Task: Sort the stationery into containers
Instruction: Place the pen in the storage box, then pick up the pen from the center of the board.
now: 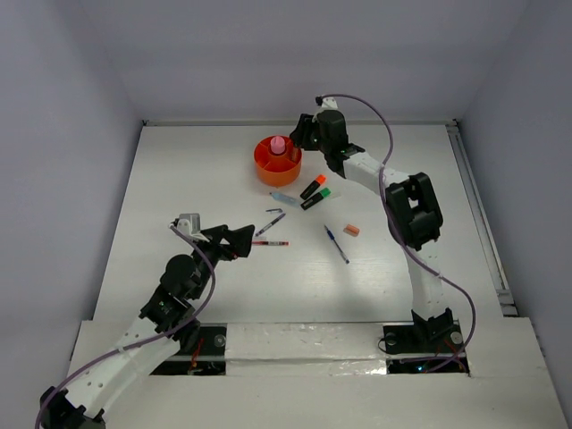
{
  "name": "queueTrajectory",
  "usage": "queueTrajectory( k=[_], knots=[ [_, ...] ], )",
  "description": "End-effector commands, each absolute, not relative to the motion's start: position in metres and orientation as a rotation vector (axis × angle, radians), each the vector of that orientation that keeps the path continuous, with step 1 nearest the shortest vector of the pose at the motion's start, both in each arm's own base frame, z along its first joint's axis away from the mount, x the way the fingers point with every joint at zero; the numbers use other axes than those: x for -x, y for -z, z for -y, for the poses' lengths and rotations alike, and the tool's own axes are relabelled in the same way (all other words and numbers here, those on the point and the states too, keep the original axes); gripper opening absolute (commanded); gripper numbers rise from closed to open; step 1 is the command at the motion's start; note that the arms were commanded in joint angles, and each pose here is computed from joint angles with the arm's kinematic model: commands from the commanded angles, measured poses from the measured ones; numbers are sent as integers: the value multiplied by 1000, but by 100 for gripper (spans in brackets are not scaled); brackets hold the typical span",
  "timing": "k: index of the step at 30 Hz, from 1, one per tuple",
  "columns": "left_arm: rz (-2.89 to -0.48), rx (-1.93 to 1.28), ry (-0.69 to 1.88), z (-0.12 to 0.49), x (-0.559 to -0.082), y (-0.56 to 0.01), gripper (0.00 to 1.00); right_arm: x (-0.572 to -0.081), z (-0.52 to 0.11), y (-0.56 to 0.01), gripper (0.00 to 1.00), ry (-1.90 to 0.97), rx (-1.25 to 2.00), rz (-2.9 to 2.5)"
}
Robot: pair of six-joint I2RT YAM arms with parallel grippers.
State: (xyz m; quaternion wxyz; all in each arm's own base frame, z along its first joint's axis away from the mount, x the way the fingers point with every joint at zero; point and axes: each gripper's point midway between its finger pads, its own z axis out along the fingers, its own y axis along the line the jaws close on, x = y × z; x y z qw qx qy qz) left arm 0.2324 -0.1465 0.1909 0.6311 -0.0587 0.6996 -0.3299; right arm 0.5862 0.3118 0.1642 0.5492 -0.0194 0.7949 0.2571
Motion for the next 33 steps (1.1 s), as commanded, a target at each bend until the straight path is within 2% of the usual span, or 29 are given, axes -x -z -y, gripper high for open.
queueTrajectory(
  k=[1, 2, 5, 8, 10, 11, 12, 13, 15, 20, 22, 25, 26, 28, 29, 30, 32, 33],
  knots=[
    [-1583, 244, 714, 132, -239, -196, 99, -578, -313, -220, 55, -679, 81, -1776],
    [-1585, 257, 716, 132, -239, -196, 99, -576, -313, -224, 59, -682, 84, -1773],
    [-1590, 274, 695, 127, -240, -200, 99, -563, -309, -243, 64, -695, 98, -1758],
    [-1590, 311, 688, 122, -240, -208, 99, -541, -301, -265, 61, -709, 119, -1737],
    [-1596, 359, 697, 120, -239, -211, 99, -524, -300, -274, 52, -748, 139, -1725],
    [-1599, 379, 696, 118, -239, -211, 99, -505, -301, -280, 32, -770, 157, -1724],
    [-1609, 413, 672, 113, -240, -210, 99, -497, -299, -281, 24, -775, 175, -1731],
    [-1613, 453, 674, 110, -240, -210, 99, -479, -315, -280, 12, -809, 225, -1745],
    [-1621, 521, 622, 98, -241, -211, 99, -455, -322, -274, 6, -815, 294, -1786],
    [-1606, 646, 581, 80, -238, -227, 99, -391, -362, -251, 4, -915, 478, -1860],
    [-1586, 650, 585, 76, -234, -239, 99, -353, -390, -244, 7, -1014, 597, -1887],
    [-1543, 647, 617, 70, -226, -261, 99, -313, -425, -233, 21, -1045, 738, -1907],
    [-1529, 648, 622, 68, -224, -267, 99, -309, -436, -229, 33, -1039, 773, -1919],
    [-1486, 649, 635, 60, -216, -287, 99, -299, -449, -215, 45, -998, 834, -1956],
    [-1476, 651, 636, 57, -214, -292, 99, -292, -464, -221, 56, -1002, 866, -1937],
    [-1466, 651, 625, 52, -209, -297, 99, -291, -470, -198, 61, -969, 894, -1993],
    [-1433, 651, 632, 45, -202, -314, 99, -288, -482, -186, 70, -938, 922, -2015],
    [-1426, 659, 619, 39, -199, -316, 99, -282, -494, -173, 78, -917, 965, -2041]
  ],
)
